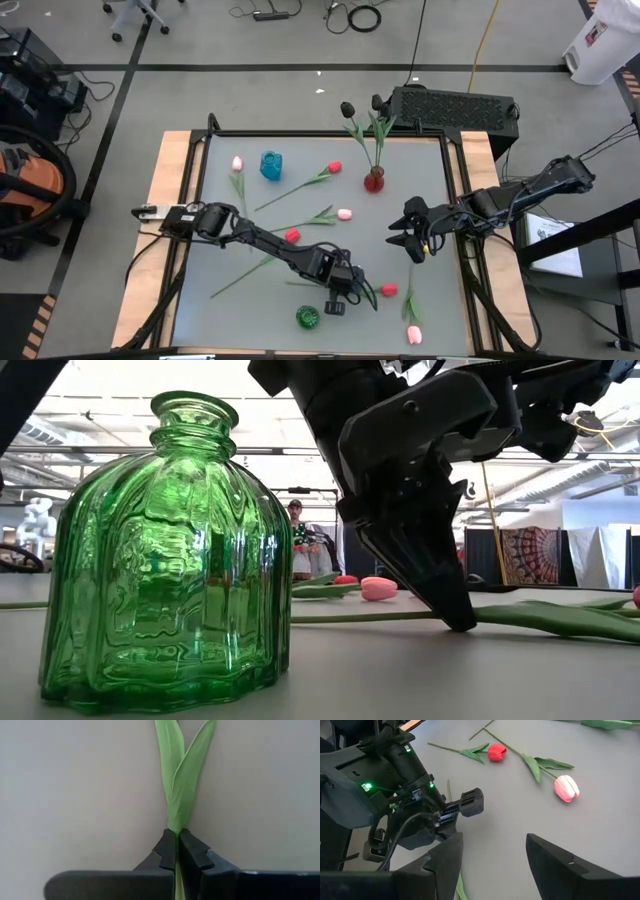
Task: Sort flowers into vase by color
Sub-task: Put the bottom orange tulip into the blue vase
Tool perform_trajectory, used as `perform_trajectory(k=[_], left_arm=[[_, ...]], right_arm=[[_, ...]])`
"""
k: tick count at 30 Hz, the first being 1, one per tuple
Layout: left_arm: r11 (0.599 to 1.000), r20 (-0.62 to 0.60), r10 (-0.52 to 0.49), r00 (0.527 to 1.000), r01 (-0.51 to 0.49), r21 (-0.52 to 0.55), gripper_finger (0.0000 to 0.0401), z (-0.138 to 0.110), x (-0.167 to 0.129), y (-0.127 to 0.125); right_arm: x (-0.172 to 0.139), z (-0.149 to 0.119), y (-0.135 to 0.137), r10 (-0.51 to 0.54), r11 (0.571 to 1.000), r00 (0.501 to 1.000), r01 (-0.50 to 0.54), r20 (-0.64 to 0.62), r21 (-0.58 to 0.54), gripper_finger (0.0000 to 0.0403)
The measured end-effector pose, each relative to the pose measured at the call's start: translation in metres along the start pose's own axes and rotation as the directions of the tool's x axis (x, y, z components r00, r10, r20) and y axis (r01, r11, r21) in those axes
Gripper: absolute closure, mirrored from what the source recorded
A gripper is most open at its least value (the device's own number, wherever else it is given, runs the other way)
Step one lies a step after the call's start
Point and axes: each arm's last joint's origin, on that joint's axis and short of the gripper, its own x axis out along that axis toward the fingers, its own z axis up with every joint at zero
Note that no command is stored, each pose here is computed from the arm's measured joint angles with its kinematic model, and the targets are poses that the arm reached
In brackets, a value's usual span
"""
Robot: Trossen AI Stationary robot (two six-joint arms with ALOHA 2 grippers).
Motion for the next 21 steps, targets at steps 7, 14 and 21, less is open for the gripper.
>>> perform_trajectory(k=[7, 14, 21], left_arm=[[0.998, -0.014, 0.03, 0.999, -0.031, -0.054, 0.0398, 0.0, -0.005, 0.002], [0.984, 0.046, 0.162, 0.986, -0.158, -0.085, 0.0398, 0.009, -0.033, 0.005], [0.947, 0.156, 0.311, 0.937, -0.291, -0.138, 0.0399, 0.024, -0.08, 0.015]], right_arm=[[0.0, 0.0, 0.0, -0.001, 1.0, 1.0, 0.001, -0.001, -0.008, 0.0193], [0.0, -0.001, -0.001, -0.009, 1.0, 1.0, 0.009, -0.01, -0.014, 0.0193], [0.0, -0.001, -0.001, -0.011, 0.999, 1.0, 0.011, -0.01, -0.03, 0.0193]])
